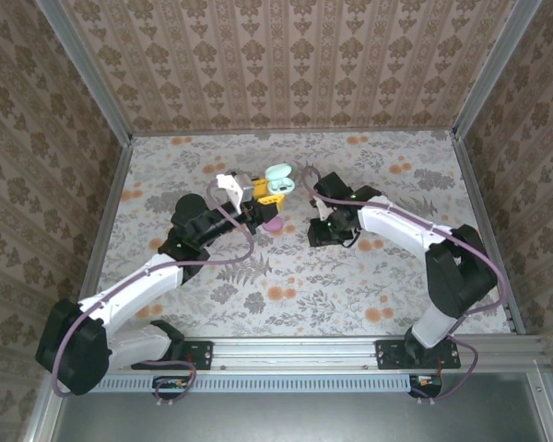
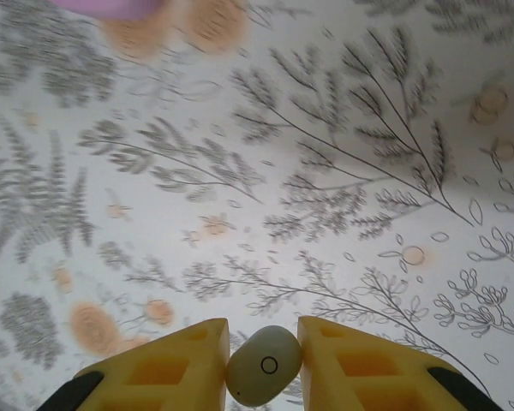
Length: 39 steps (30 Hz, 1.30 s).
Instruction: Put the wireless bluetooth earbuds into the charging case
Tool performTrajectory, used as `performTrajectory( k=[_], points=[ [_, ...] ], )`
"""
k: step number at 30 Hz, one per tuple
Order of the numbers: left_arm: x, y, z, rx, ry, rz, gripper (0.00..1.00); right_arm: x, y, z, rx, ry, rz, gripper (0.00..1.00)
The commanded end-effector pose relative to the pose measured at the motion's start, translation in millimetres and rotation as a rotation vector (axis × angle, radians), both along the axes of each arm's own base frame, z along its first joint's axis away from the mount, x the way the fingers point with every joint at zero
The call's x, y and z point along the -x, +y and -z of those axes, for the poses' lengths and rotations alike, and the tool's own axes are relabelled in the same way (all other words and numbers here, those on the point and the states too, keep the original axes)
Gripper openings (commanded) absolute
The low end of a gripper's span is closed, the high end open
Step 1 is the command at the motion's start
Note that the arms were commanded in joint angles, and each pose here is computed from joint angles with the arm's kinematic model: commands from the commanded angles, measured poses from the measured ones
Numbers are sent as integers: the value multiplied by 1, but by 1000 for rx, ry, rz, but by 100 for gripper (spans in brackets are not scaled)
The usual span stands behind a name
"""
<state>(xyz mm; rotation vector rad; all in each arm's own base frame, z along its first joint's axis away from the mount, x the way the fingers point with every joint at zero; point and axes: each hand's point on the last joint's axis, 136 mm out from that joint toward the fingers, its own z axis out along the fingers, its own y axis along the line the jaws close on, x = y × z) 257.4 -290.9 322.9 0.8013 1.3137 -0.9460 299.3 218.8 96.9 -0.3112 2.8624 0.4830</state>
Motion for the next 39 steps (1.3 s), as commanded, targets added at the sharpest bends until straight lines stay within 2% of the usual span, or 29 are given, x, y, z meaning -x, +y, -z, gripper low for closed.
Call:
performTrajectory(
  k=[1,11,18,28,39],
  points=[
    [-2,4,11,-15,17,12,36,0,11,-29,-102,-85,-94,29],
    [4,5,31,-72,60,107,36,5,27,-138,-296,-428,-282,27],
    [10,-4,33,-99,71,198,36,18,35,-195,-384,-577,-403,26],
    [17,-10,30,-105,37,262,35,38,50,-228,-497,-670,-580,26],
    [23,-13,27,-111,19,300,36,25,55,-236,-477,-738,-596,26]
  ],
)
